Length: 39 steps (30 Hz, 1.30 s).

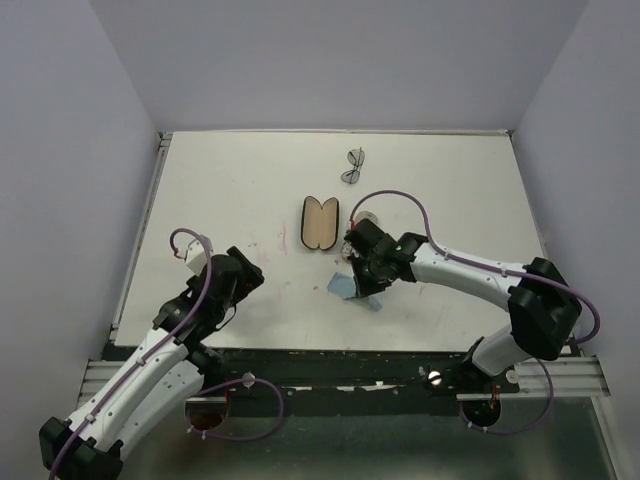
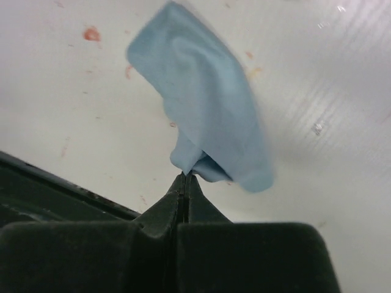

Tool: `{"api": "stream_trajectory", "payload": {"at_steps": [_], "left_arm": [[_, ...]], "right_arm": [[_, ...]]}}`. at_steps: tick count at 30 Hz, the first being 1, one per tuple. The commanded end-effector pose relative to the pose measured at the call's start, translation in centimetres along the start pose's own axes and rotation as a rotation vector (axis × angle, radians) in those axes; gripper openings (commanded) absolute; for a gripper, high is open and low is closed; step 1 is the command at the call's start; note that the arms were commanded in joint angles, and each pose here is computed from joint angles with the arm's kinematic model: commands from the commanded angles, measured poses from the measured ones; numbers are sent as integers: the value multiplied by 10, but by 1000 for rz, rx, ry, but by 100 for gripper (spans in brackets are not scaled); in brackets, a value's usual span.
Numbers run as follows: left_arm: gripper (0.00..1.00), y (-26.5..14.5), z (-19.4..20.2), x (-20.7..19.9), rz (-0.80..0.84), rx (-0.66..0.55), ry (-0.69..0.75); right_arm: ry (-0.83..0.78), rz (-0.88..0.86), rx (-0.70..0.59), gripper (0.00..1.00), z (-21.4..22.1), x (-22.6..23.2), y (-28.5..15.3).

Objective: Organize the sunglasses

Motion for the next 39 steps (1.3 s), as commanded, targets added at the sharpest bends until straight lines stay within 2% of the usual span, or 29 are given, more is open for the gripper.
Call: {"api": "stream_trajectory", "payload": {"at_steps": [1, 5, 6, 7, 9, 12, 13, 15, 16, 18, 20, 25, 26, 27, 30, 31, 32, 33, 34, 35, 37, 39], "left_arm": [[99, -5, -6, -6, 20, 10, 15], [99, -8, -6, -6, 45, 15, 26], [99, -9, -6, -7, 54, 17, 28], [99, -11, -7, -7, 62, 17, 26], [99, -12, -6, -6, 64, 21, 31], [99, -14, -5, -3, 58, 22, 34], [99, -14, -5, -3, 57, 22, 31], [99, -15, -4, -2, 60, 27, 29], [99, -14, -4, -3, 61, 31, 29], [99, -13, -4, -6, 70, 38, 29], [99, -13, -6, -9, 73, 45, 33], [99, -12, -7, -15, 94, 65, 44], [99, -11, -6, -16, 100, 69, 48], [99, -11, -5, -17, 107, 74, 49], [99, -11, -5, -19, 124, 76, 44], [99, -11, -5, -19, 128, 80, 48], [99, -12, -5, -18, 125, 81, 50], [99, -12, -5, -18, 119, 78, 50], [99, -11, -5, -17, 113, 77, 50], [99, -11, -6, -17, 110, 74, 49], [99, -12, -6, -18, 116, 79, 48], [99, -12, -6, -20, 133, 84, 50]], "right_arm": [[-145, -307, -77, 1, -30, 45, -32], [-303, -802, -31, 1, -47, 102, -80], [-299, -863, -16, 1, -52, 111, -89], [-240, -845, -12, 1, -58, 113, -91], [-72, -620, -69, 1, -75, 92, -74], [199, -20, -170, 1, -81, 5, -26], [244, 141, -176, 1, -74, -20, -14], [267, 301, -101, 1, -54, -45, 1], [246, 269, -50, 1, -48, -44, 5], [176, 3, 33, 1, -38, -19, 4], [90, -270, 24, 1, -37, 8, -11], [-109, -658, 60, 1, -34, 36, -48], [-94, -667, 2, 1, -40, 39, -57], [-48, -582, -87, 1, -49, 35, -60], [177, 57, -344, 1, -73, -21, -55], [171, 131, -313, 1, -72, -27, -55], [130, 77, -257, 1, -69, -20, -57], [70, -63, -206, 1, -63, -9, -58], [33, -234, -196, 1, -61, 6, -61], [8, -332, -231, 1, -61, 13, -67], [-18, -387, -299, 1, -65, 17, -77], [-46, -425, -297, 1, -64, 20, -82]]}}
Point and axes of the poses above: each gripper's point midway between its finger pads, its own y axis out along the fingers, its own x axis along the line the jaws close on, z = x × y, the point moved 8 cm from there along -y, back along the fingers, and after that the axes turned 7 degrees about y, right-handed, at the moved point
